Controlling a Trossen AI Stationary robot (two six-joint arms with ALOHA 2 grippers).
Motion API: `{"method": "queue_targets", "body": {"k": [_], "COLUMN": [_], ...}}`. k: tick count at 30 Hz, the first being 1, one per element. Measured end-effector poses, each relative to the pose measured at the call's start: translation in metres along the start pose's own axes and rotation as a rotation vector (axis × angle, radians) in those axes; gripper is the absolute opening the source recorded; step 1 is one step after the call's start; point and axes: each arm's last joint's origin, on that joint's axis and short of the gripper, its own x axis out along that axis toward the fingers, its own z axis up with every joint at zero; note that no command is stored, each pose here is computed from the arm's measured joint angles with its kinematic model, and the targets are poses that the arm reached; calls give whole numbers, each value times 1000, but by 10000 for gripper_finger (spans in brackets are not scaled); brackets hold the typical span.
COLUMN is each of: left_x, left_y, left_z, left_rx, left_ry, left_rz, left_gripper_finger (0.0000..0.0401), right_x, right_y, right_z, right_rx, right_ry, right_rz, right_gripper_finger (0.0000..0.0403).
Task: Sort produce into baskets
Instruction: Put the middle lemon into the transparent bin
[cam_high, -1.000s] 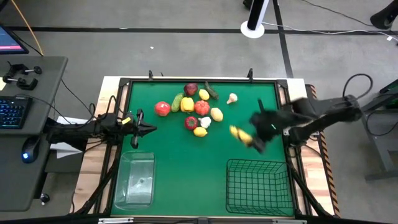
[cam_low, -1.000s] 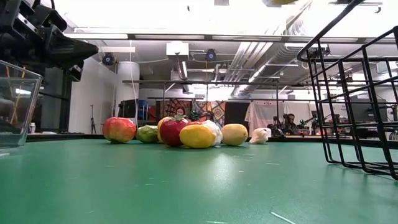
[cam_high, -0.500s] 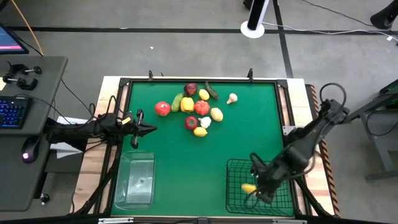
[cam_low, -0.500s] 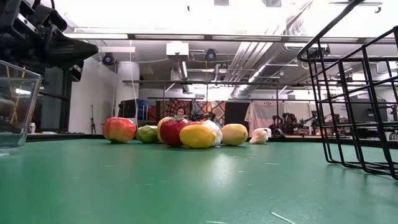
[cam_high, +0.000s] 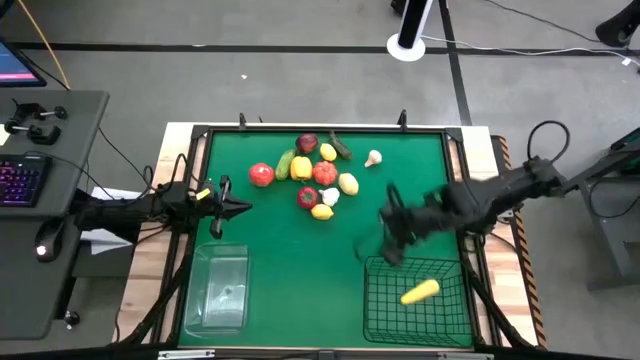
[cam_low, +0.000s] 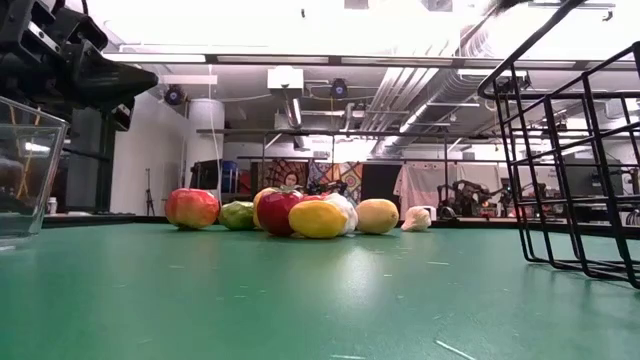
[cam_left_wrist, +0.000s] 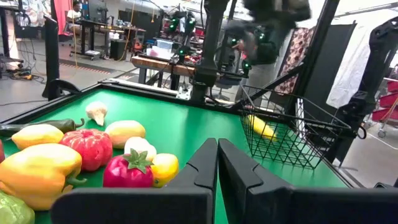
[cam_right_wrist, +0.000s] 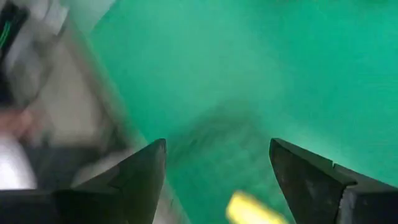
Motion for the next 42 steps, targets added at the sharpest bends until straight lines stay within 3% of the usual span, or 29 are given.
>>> {"method": "queue_targets", "body": {"k": [5, 10, 16, 20, 25, 33, 37, 42], "left_x": [0, 0, 0, 0, 0, 0, 0, 0], "left_y": [0, 0, 0, 0, 0, 0, 0, 0], "left_z": [0, 0, 0, 0, 0, 0, 0, 0], "left_rx": [0, 0, 0, 0, 0, 0, 0, 0], "left_ry": [-1, 0, 0, -1, 0, 0, -1, 0], "left_rz": [0, 0, 0, 0, 0, 0, 0, 0], "left_gripper_finger": [1, 1, 1, 1, 1, 1, 1, 1], "right_x": [38, 86, 144, 166, 184, 198, 185, 130], "right_y": [-51, -114, -158, -166, -162, -165, -162, -141], "right_z": [64, 119, 145, 145, 148, 153, 152, 155], "right_rx": [68, 165, 156, 145, 107, 99, 86, 23], "right_ry": [-116, -109, 67, 95, 66, -21, -11, -145], "right_rz": [-177, -340, -282, -338, -321, -395, -398, -355], "right_gripper_finger": [277, 277, 277, 278, 277, 261, 193, 188]}}
